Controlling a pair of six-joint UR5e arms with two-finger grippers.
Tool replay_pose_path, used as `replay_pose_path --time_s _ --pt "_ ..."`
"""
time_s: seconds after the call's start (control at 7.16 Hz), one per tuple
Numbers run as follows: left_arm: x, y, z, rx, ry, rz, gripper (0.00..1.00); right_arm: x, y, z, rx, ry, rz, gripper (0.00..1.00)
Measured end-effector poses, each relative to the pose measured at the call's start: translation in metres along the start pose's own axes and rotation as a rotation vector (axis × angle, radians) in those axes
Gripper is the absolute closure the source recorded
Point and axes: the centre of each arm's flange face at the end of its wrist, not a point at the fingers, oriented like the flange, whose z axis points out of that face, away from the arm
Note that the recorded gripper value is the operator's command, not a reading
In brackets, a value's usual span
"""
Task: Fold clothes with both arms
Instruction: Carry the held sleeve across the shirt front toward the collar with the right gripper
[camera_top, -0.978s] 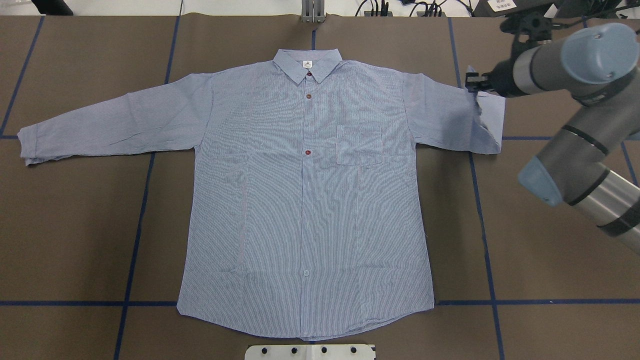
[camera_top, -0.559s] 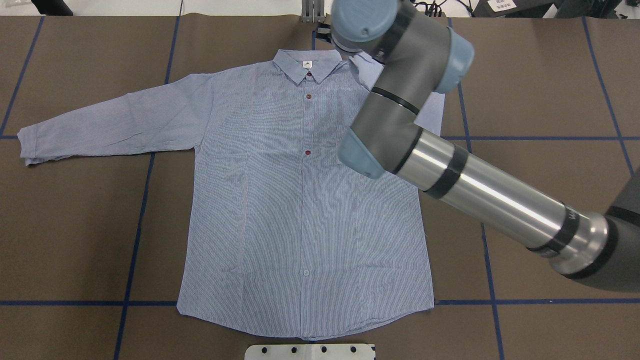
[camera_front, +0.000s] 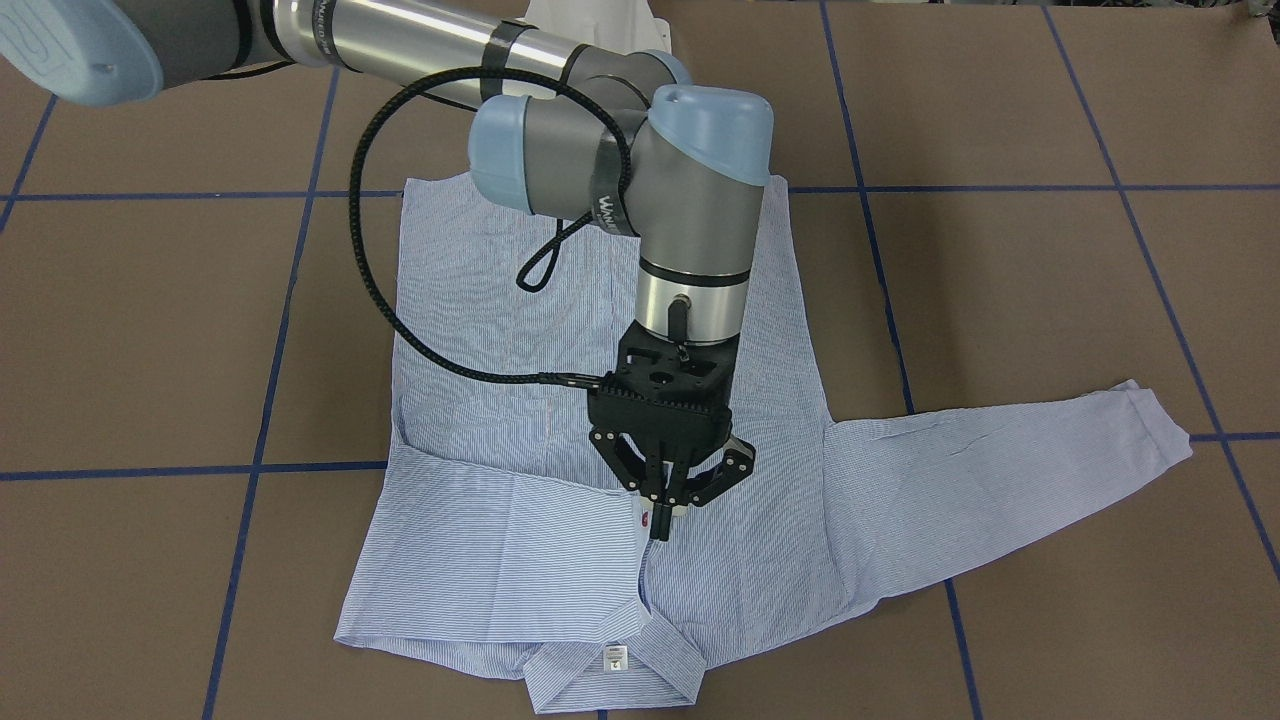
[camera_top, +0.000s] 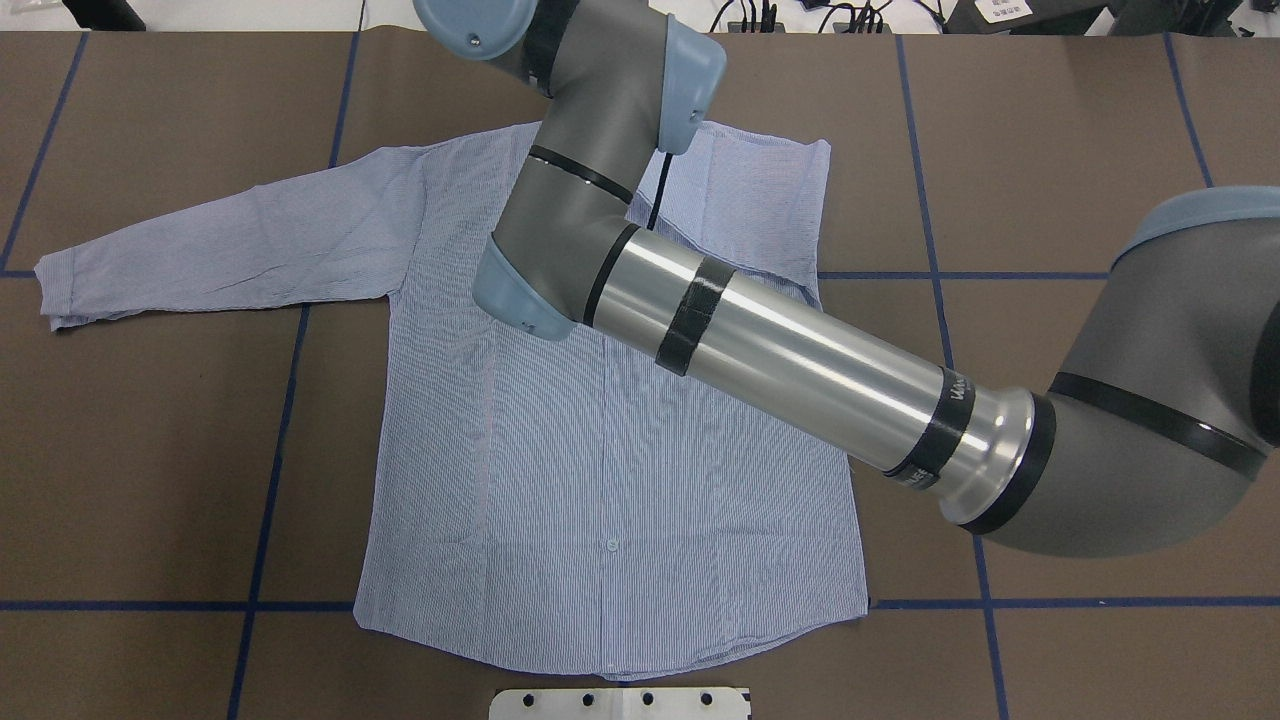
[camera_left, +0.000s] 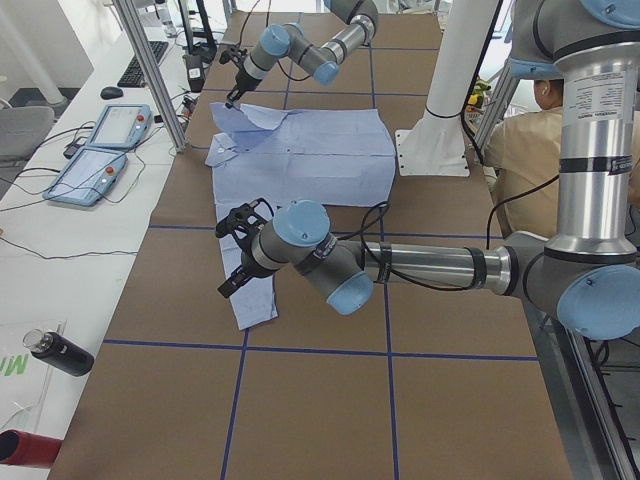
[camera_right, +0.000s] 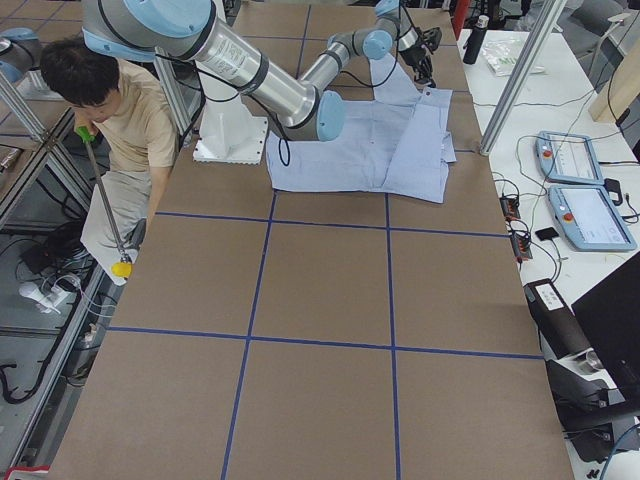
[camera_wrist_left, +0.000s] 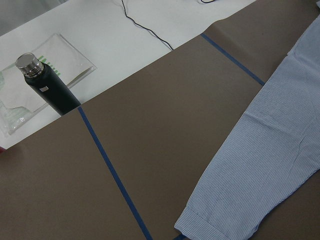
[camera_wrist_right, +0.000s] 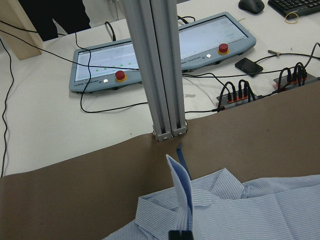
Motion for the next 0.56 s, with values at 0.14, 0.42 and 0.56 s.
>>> replay_pose_path --time_s 0.14,0.42,0.56 --pt "0.000 0.002 0.000 -0.002 0.000 -0.002 0.00 -0.015 0.021 0.002 0.006 0.019 -0.001 0.70" --pt "0.000 0.003 0.000 -0.004 0.000 -0.004 0.00 -0.045 0.050 -0.006 -0.009 0.026 0.000 0.02" --pt "0.000 0.004 0.000 -0.004 -0.001 -0.005 0.00 -0.059 0.054 -0.016 -0.017 0.018 0.009 0.02"
